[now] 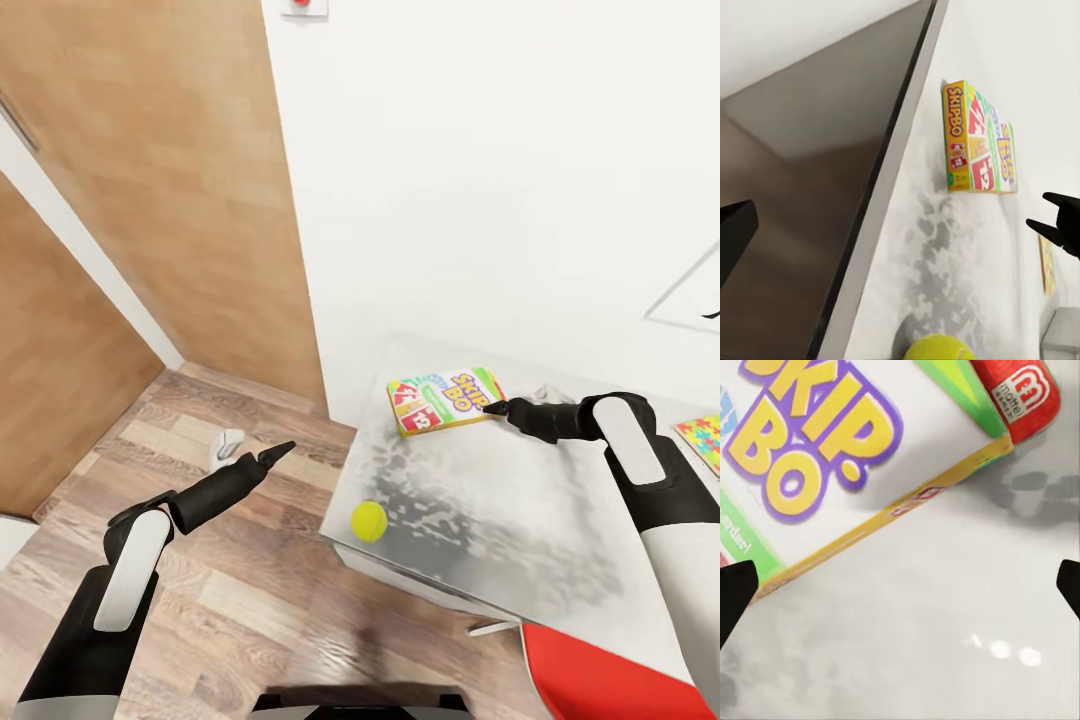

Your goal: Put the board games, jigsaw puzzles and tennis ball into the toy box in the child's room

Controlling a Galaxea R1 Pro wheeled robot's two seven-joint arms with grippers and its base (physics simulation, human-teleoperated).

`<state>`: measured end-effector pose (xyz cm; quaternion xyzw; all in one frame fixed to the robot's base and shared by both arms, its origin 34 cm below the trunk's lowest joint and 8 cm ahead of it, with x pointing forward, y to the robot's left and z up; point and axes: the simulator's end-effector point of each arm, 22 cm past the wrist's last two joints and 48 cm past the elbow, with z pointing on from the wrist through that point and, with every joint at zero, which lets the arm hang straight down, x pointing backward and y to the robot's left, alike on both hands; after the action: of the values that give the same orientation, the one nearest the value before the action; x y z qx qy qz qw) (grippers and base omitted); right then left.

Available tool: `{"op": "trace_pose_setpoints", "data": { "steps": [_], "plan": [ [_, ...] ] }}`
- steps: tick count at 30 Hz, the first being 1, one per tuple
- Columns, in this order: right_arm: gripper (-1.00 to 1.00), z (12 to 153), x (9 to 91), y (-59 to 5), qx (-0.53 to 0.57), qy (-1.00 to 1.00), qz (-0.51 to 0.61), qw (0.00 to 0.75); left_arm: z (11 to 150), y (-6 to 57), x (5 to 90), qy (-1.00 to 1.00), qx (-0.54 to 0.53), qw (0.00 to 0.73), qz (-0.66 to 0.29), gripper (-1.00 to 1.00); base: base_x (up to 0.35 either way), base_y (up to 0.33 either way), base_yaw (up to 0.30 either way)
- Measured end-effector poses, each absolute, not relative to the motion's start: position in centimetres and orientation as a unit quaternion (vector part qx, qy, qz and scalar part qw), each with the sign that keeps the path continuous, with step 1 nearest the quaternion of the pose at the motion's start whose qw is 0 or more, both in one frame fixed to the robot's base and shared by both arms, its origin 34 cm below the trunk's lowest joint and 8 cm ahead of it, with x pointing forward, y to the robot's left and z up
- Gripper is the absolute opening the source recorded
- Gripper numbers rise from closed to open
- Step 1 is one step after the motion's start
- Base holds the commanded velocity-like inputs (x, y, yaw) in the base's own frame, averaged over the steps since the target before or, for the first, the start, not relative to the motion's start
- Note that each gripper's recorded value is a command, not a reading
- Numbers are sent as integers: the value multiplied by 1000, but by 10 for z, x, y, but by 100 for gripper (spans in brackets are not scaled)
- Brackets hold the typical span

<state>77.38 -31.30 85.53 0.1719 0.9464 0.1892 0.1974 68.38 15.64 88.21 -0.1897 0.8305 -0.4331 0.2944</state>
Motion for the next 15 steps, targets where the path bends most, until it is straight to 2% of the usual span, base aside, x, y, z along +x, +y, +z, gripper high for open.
{"op": "trace_pose_setpoints", "data": {
  "steps": [15],
  "plan": [
    [100, 852, 772, -315, 175, 947, 187, 193, 883, 156, 684, 830, -189, 295, -434, 100, 58, 206, -5]
  ]
}}
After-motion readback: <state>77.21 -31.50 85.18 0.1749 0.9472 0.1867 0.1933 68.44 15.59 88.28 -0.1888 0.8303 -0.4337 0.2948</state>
